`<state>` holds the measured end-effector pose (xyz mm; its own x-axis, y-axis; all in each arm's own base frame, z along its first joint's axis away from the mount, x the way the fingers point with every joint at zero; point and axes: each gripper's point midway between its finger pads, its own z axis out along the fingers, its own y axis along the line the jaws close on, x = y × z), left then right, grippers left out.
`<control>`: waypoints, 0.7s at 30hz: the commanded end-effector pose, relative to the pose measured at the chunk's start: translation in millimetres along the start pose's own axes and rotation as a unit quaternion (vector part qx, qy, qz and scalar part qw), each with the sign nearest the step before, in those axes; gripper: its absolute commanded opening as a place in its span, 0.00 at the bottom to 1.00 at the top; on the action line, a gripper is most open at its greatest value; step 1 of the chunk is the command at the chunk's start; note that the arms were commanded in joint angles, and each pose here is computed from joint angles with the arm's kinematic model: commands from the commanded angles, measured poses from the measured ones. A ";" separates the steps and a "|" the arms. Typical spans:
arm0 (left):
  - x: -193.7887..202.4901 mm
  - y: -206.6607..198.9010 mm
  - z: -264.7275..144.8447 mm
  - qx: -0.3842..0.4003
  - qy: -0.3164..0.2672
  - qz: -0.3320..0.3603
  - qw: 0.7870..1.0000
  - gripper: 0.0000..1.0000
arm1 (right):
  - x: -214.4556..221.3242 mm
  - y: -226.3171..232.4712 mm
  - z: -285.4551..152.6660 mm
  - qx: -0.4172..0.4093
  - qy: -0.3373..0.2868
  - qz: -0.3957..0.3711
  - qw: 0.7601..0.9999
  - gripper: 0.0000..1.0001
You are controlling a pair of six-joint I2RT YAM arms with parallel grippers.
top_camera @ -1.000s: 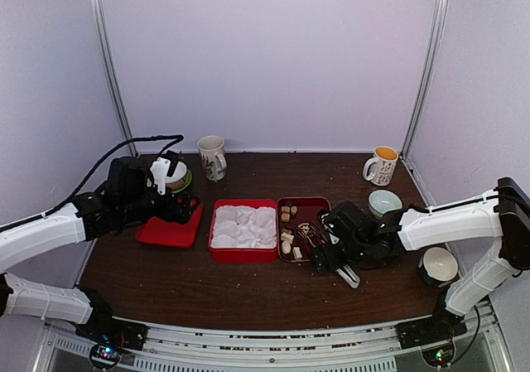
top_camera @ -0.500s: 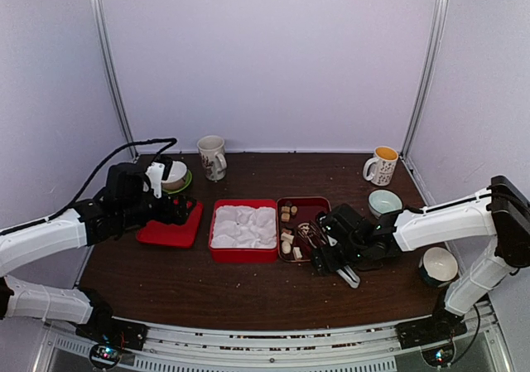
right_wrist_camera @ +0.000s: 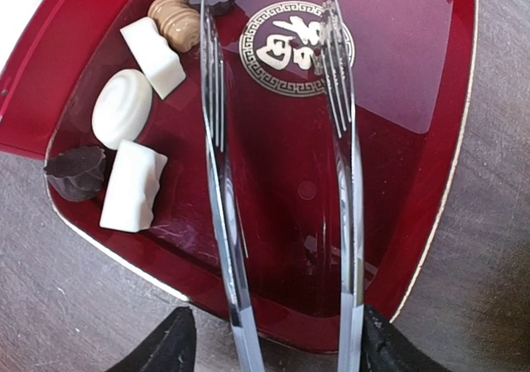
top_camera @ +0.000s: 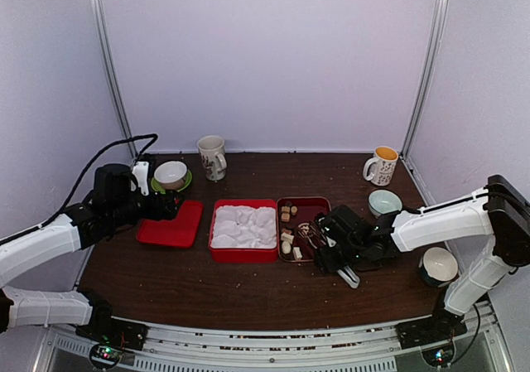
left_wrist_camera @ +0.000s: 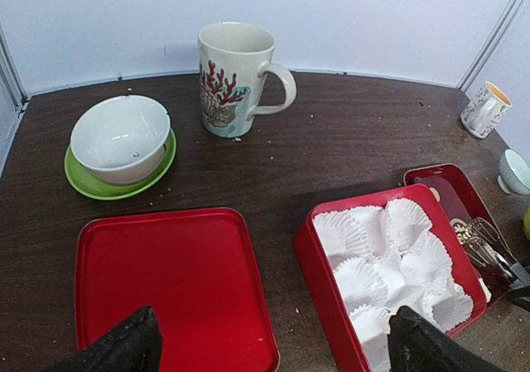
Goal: Pack the chocolate
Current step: Pick up the clamp from the plate.
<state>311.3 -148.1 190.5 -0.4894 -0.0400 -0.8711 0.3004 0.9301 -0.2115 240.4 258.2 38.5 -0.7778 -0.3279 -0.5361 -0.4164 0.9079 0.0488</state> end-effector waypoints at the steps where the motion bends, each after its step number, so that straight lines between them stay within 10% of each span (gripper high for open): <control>1: -10.3 -1.4 -3.4 0.005 -0.015 -0.005 1.000 0.98 | 0.7 -4.3 -4.9 0.004 0.001 0.006 1.000 0.62; 21: -13.8 -4.9 -0.9 0.012 -0.015 -0.003 1.000 0.98 | -9.0 -11.1 -24.4 0.006 -0.033 0.014 0.999 0.38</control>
<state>311.0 -148.8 190.4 -0.4912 -0.0392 -0.8702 0.3035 0.9287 -0.2132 236.5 250.9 44.0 -0.7792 -0.3206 -0.5386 -0.4108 0.9102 0.0526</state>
